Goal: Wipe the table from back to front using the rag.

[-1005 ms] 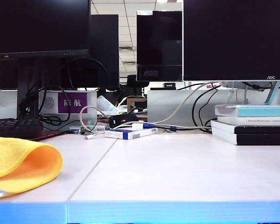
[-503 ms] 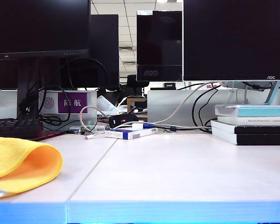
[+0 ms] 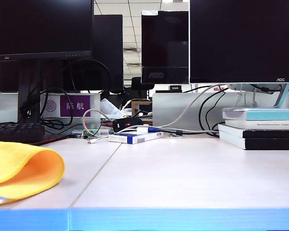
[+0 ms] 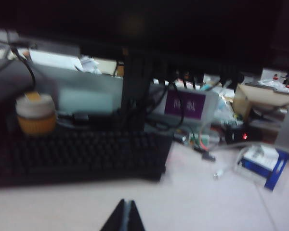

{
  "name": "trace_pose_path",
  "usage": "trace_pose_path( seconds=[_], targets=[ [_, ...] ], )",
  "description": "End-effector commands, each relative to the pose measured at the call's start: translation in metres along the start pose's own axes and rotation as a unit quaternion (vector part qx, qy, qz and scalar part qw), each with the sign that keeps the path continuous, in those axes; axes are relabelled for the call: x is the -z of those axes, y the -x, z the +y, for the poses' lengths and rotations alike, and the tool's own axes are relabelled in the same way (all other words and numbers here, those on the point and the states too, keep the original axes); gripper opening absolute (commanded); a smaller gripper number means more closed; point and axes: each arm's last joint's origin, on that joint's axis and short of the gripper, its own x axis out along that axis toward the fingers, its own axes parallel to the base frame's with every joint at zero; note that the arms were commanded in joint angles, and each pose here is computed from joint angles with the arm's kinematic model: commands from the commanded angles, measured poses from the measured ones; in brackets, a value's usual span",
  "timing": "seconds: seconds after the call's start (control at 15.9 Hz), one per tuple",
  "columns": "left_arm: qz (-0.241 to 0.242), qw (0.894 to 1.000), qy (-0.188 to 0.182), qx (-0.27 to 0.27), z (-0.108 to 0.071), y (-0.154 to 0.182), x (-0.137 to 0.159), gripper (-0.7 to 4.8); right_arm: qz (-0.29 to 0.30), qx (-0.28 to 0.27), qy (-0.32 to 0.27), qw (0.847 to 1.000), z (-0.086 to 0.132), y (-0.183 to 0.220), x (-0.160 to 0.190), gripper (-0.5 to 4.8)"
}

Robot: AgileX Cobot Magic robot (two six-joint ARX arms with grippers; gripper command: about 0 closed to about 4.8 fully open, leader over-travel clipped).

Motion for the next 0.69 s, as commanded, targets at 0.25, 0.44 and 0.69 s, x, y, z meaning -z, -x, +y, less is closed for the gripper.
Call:
trace_pose_path(
  seconds=[0.25, 0.44, 0.69],
  targets=[
    [0.102, 0.993, -0.024, 0.048, -0.013, -0.03, -0.062, -0.05, 0.003, -0.16, 0.063, 0.985, 0.026, -0.036, -0.097, -0.01],
    [0.14, 0.984, -0.014, 0.112, -0.023, -0.05, -0.095, -0.05, 0.018, -0.261, 0.091, 0.961, 0.045, -0.058, -0.147, -0.01],
    [0.207, 0.971, -0.014, 0.121, -0.027, -0.068, -0.102, -0.05, 0.07, -0.418, 0.07, 0.903, 0.089, -0.078, -0.149, -0.01]
  ],
)
